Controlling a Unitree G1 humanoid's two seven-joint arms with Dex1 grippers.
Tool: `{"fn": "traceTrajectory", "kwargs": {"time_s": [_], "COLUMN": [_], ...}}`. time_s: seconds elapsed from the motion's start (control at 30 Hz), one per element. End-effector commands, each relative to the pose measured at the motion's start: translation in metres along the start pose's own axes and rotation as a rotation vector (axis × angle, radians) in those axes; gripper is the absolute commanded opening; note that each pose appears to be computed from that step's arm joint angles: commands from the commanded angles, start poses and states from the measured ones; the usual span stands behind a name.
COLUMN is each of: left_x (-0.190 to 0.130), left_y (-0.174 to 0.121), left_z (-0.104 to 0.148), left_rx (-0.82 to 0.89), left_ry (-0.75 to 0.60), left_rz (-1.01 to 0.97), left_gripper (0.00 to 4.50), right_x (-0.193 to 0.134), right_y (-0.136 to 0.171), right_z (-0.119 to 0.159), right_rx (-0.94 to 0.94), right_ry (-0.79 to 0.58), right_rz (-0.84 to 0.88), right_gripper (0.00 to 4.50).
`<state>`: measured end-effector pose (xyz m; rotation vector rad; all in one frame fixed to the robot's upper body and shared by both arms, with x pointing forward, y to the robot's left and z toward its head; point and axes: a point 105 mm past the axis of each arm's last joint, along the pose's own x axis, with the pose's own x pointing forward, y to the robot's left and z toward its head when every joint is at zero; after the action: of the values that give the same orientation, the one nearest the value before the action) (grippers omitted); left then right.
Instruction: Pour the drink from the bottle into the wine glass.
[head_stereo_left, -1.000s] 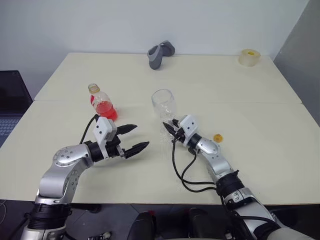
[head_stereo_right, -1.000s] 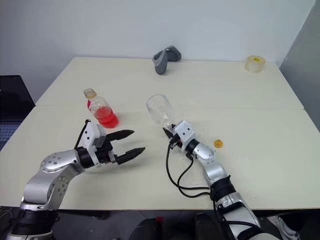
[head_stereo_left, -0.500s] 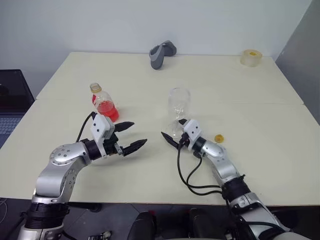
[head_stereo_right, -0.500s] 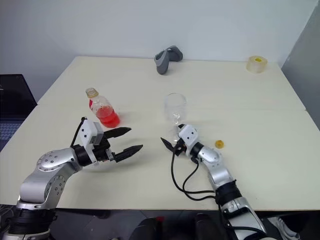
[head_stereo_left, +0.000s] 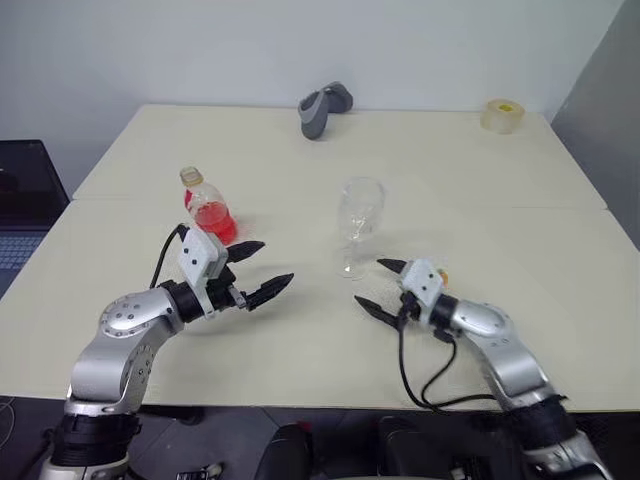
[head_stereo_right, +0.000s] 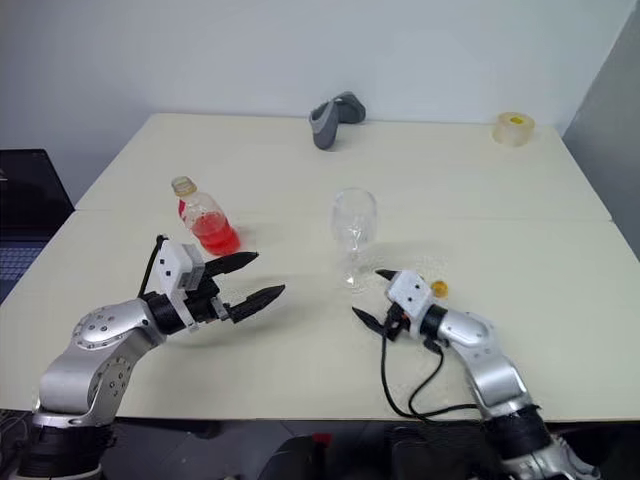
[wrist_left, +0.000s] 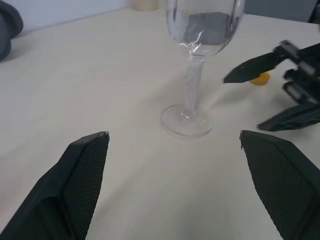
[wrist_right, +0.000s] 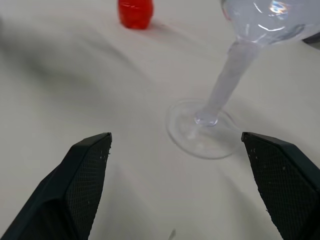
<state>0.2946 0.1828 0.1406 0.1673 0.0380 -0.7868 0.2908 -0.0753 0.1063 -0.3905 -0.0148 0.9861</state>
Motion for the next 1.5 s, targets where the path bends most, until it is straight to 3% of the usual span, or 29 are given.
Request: {"fn": "traceTrajectory", "kwargs": {"time_s": [0.03,0.17,0.33,0.53,1.13,1.5], "left_x": [-0.009,-0.023,-0.035,-0.030,0.005,0.025], "left_y": [0.012,0.036,0.075,0.100,0.136,0.145], "left_z": [0.012,0.005,-0.002,-0.011,-0.016,-0.020], "left_rx": [0.040,0.025,0.062,0.027,0.025,0.025], "left_ry": [-0.068,-0.107,-0.081,-0.044,-0.002,0.015], "left_rz": [0.120,0.326,0.577,0.681,0.606,0.558], "left_gripper": [4.50,4.50,4.50,4.50,4.50,4.50], "right_x": [-0.005,-0.011,-0.015,-0.012,-0.019,-0.021], "right_y": [0.005,0.001,0.002,0.004,0.024,0.009], "right_z": [0.042,0.064,0.070,0.077,0.081,0.110], "right_rx": [-0.031,-0.012,0.012,0.024,0.058,0.116], "right_ry": [-0.084,-0.108,-0.111,-0.132,-0.121,-0.224], "right_rz": [0.022,0.006,0.042,0.073,0.160,0.047], "right_gripper": [4.44,4.44,4.44,4.44,4.44,4.44]}}
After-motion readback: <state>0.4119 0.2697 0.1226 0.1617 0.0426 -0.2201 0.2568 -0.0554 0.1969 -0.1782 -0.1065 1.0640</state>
